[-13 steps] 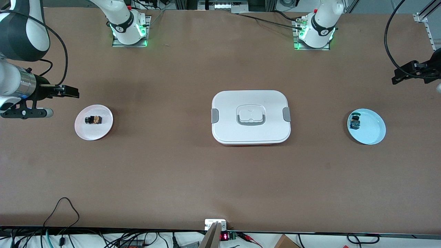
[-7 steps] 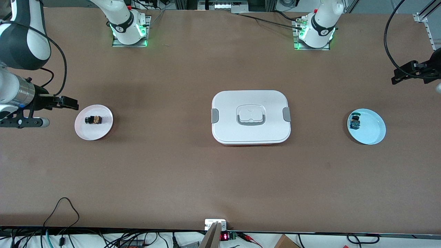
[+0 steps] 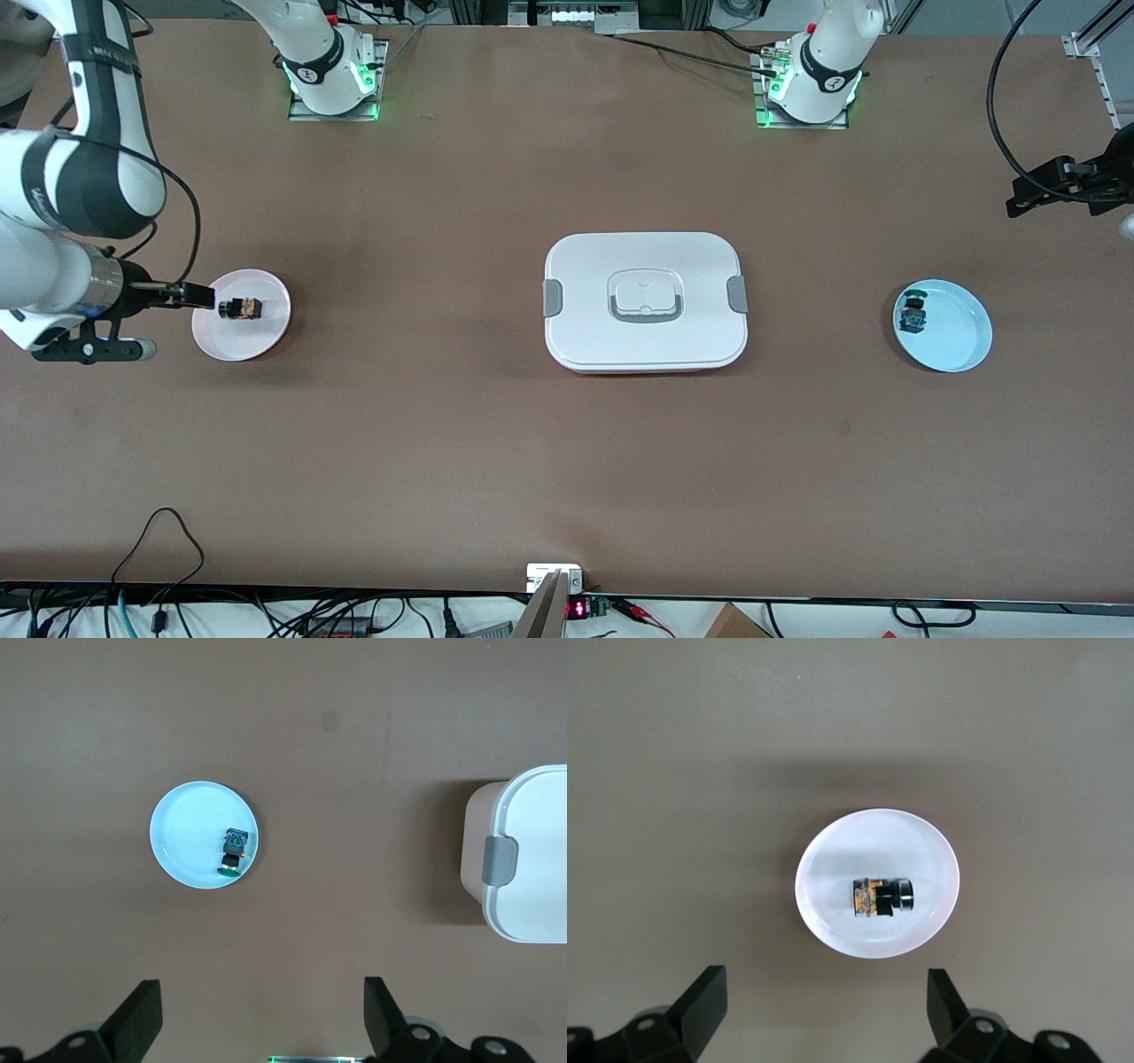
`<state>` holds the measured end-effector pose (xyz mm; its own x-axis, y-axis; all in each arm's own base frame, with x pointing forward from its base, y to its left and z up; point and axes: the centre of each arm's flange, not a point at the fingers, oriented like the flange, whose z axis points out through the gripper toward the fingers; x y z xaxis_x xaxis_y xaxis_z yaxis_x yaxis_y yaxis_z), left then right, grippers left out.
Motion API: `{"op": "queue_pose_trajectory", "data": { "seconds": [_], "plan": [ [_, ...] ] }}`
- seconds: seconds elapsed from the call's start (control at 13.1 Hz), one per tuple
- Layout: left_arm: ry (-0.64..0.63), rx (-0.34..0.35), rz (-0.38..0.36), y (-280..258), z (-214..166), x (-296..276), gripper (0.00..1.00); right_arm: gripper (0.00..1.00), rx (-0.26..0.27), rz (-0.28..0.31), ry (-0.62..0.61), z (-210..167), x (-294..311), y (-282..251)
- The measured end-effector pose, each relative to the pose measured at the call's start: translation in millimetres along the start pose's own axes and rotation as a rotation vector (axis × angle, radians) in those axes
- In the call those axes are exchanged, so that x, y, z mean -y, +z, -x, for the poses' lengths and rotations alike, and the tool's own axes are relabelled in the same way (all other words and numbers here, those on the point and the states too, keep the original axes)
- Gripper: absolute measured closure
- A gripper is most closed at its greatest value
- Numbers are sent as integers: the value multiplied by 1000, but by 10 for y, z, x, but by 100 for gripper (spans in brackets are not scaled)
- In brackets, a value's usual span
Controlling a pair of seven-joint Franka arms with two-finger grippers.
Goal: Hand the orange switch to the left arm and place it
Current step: 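Lower the right gripper over the orange switch on the white plate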
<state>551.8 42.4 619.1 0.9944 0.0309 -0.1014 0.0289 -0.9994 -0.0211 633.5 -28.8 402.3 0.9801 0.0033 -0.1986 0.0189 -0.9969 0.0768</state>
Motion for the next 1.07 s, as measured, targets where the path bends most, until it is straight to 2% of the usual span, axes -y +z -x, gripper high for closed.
{"op": "queue_pose_trajectory", "data": {
  "seconds": [0.38, 0.92, 1.07],
  "plan": [
    [0, 0, 0, 0, 0, 0, 0, 0, -6, 3, -4, -79, 26, 549],
    [0, 0, 0, -1, 0, -1, 0, 0, 47, 0, -14, 53, 60, 991],
    [0, 0, 0, -1, 0, -1, 0, 0, 16, 0, -14, 94, 48, 1151]
  ]
}}
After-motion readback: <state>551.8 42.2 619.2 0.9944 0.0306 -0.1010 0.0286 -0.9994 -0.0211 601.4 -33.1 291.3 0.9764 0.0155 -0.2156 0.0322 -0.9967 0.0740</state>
